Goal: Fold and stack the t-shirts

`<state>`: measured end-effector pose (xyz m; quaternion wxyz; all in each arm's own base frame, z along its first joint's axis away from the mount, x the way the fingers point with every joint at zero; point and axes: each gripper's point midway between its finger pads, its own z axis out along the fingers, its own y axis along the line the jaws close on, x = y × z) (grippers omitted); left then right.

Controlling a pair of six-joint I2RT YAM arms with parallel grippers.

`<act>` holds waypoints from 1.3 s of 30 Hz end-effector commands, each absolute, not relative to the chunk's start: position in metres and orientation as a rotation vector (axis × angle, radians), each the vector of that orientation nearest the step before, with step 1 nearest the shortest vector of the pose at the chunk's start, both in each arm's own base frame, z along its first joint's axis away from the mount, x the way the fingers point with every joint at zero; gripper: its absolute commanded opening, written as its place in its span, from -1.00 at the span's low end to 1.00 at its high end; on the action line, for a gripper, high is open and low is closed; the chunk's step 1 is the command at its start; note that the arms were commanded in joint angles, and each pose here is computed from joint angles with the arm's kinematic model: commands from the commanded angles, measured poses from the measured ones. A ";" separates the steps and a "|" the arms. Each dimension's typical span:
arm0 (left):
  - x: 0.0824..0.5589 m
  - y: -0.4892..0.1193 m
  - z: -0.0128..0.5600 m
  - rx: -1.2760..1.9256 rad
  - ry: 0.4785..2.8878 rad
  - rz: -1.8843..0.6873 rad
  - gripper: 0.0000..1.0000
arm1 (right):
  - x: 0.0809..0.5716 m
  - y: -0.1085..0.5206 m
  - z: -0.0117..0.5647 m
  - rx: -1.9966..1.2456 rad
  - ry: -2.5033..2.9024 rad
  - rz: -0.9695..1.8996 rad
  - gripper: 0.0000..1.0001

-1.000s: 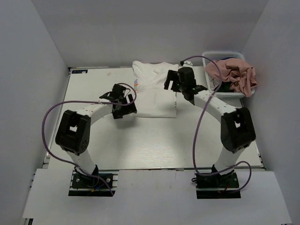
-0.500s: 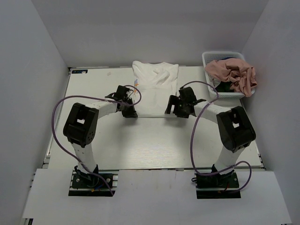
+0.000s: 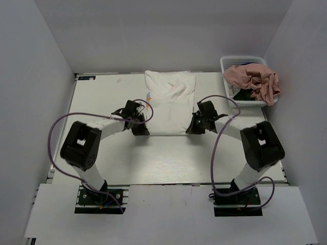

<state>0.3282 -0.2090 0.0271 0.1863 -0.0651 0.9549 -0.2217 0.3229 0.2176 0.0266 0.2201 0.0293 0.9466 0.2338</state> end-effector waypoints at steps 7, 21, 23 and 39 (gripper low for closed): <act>0.226 -0.219 0.110 -0.025 2.589 -0.826 -1.00 | 0.208 0.200 0.075 -0.201 2.646 0.746 -1.00; 0.286 -0.211 0.213 -0.131 2.245 -0.711 -1.00 | 0.276 0.204 0.197 -0.092 2.268 0.719 -1.00; 0.314 -0.203 0.222 -0.201 2.234 -0.590 -1.00 | 0.293 0.200 0.193 -0.049 2.286 0.650 -1.00; 0.494 -0.197 0.200 -0.227 2.209 -0.271 -1.00 | 0.446 0.206 0.180 0.067 2.349 0.643 -1.00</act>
